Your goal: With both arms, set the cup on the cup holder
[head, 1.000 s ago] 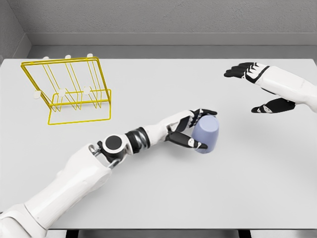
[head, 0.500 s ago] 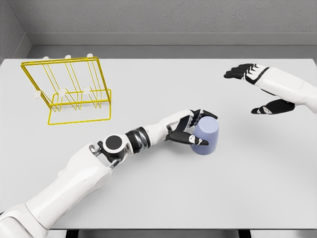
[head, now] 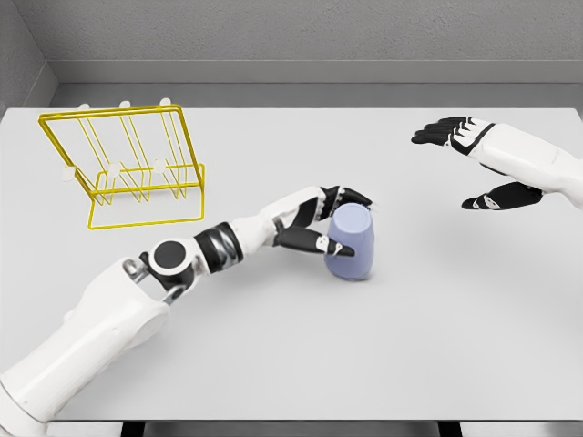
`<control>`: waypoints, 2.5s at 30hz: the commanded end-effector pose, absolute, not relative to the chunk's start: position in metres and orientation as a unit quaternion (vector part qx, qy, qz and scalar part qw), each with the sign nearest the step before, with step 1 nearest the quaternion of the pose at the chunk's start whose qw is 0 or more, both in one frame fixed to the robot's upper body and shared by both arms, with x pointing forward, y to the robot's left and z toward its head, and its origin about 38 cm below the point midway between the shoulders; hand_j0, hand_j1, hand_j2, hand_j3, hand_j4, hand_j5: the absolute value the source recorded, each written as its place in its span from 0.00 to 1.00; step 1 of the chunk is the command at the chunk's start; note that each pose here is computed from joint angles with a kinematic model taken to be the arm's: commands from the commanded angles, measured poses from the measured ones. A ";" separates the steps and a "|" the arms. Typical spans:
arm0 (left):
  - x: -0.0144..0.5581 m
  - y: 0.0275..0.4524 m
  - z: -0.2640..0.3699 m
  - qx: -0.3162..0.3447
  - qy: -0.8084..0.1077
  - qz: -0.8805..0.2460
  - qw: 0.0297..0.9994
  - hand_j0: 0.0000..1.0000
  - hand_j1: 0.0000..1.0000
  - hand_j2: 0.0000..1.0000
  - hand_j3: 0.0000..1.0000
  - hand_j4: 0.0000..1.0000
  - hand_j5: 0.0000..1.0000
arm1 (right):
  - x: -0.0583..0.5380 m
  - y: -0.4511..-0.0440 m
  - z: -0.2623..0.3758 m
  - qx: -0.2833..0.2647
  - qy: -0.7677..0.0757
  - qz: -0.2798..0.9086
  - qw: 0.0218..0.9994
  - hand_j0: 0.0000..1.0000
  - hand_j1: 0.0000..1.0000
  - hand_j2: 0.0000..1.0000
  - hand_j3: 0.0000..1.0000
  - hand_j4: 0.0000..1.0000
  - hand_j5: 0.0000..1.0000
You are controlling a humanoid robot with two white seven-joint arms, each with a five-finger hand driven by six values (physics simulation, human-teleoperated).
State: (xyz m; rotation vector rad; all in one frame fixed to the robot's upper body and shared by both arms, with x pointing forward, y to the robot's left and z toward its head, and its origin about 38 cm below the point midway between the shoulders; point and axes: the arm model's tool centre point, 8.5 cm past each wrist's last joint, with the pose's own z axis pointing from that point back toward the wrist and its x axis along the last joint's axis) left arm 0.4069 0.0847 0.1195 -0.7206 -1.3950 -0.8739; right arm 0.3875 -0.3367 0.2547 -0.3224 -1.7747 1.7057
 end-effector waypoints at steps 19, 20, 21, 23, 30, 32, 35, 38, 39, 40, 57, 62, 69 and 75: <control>0.401 0.157 0.151 -0.271 -0.642 -0.369 0.614 0.65 0.65 0.65 0.65 0.65 0.65 | 0.387 -0.337 0.256 -0.121 -0.678 0.648 0.325 1.00 1.00 1.00 1.00 1.00 1.00; 0.399 0.159 0.154 -0.274 -0.644 -0.369 0.612 0.65 0.65 0.65 0.65 0.65 0.65 | 0.387 -0.337 0.256 -0.121 -0.678 0.648 0.325 1.00 1.00 1.00 1.00 1.00 1.00; 0.399 0.162 0.155 -0.271 -0.644 -0.371 0.612 0.65 0.65 0.65 0.65 0.65 0.65 | 0.387 -0.337 0.256 -0.121 -0.678 0.648 0.325 1.00 1.00 1.00 1.00 1.00 1.00; 0.399 0.173 0.160 -0.268 -0.652 -0.364 0.609 0.65 0.65 0.65 0.65 0.65 0.65 | 0.387 -0.337 0.256 -0.121 -0.679 0.647 0.325 1.00 1.00 1.00 1.00 1.00 1.00; 0.405 0.197 0.172 -0.251 -0.668 -0.352 0.606 0.65 0.65 0.65 0.65 0.65 0.65 | 0.387 -0.337 0.256 -0.121 -0.679 0.647 0.325 1.00 1.00 1.00 1.00 1.00 1.00; 0.407 0.201 0.175 -0.250 -0.671 -0.347 0.606 0.65 0.65 0.65 0.65 0.65 0.65 | 0.387 -0.337 0.256 -0.121 -0.679 0.647 0.325 1.00 1.00 1.00 1.00 1.00 1.00; 0.407 0.206 0.181 -0.246 -0.676 -0.347 0.602 0.65 0.65 0.65 0.65 0.65 0.65 | 0.387 -0.337 0.256 -0.121 -0.679 0.647 0.325 1.00 1.00 1.00 1.00 1.00 1.00; 0.408 0.213 0.186 -0.238 -0.679 -0.347 0.602 0.65 0.65 0.65 0.65 0.65 0.65 | 0.387 -0.336 0.255 -0.121 -0.679 0.647 0.325 1.00 1.00 1.00 1.00 1.00 1.00; 0.408 0.214 0.186 -0.238 -0.679 -0.346 0.601 0.65 0.65 0.65 0.65 0.65 0.65 | 0.387 -0.337 0.256 -0.121 -0.678 0.648 0.325 1.00 1.00 1.00 1.00 1.00 1.00; 0.409 0.217 0.189 -0.239 -0.682 -0.341 0.601 0.65 0.65 0.65 0.65 0.65 0.65 | 0.387 -0.335 0.256 -0.120 -0.679 0.648 0.323 1.00 1.00 1.00 1.00 1.00 1.00; 0.409 0.254 0.219 -0.219 -0.713 -0.324 0.583 0.60 0.60 0.60 0.60 0.60 0.60 | 0.387 -0.337 0.255 -0.120 -0.679 0.648 0.325 1.00 1.00 1.00 1.00 1.00 1.00; 0.409 0.265 0.234 -0.210 -0.723 -0.321 0.574 0.60 0.60 0.60 0.60 0.60 0.60 | 0.386 -0.337 0.253 -0.119 -0.678 0.648 0.327 1.00 1.00 1.00 1.00 1.00 1.00; 0.403 0.279 0.249 -0.204 -0.727 -0.321 0.571 0.60 0.60 0.60 0.60 0.60 0.60 | 0.386 -0.337 0.253 -0.119 -0.678 0.648 0.327 1.00 1.00 1.00 1.00 1.00 1.00; 0.400 0.293 0.257 -0.196 -0.737 -0.320 0.561 0.60 0.60 0.60 0.60 0.60 0.60 | 0.386 -0.337 0.253 -0.119 -0.678 0.648 0.327 1.00 1.00 1.00 1.00 1.00 1.00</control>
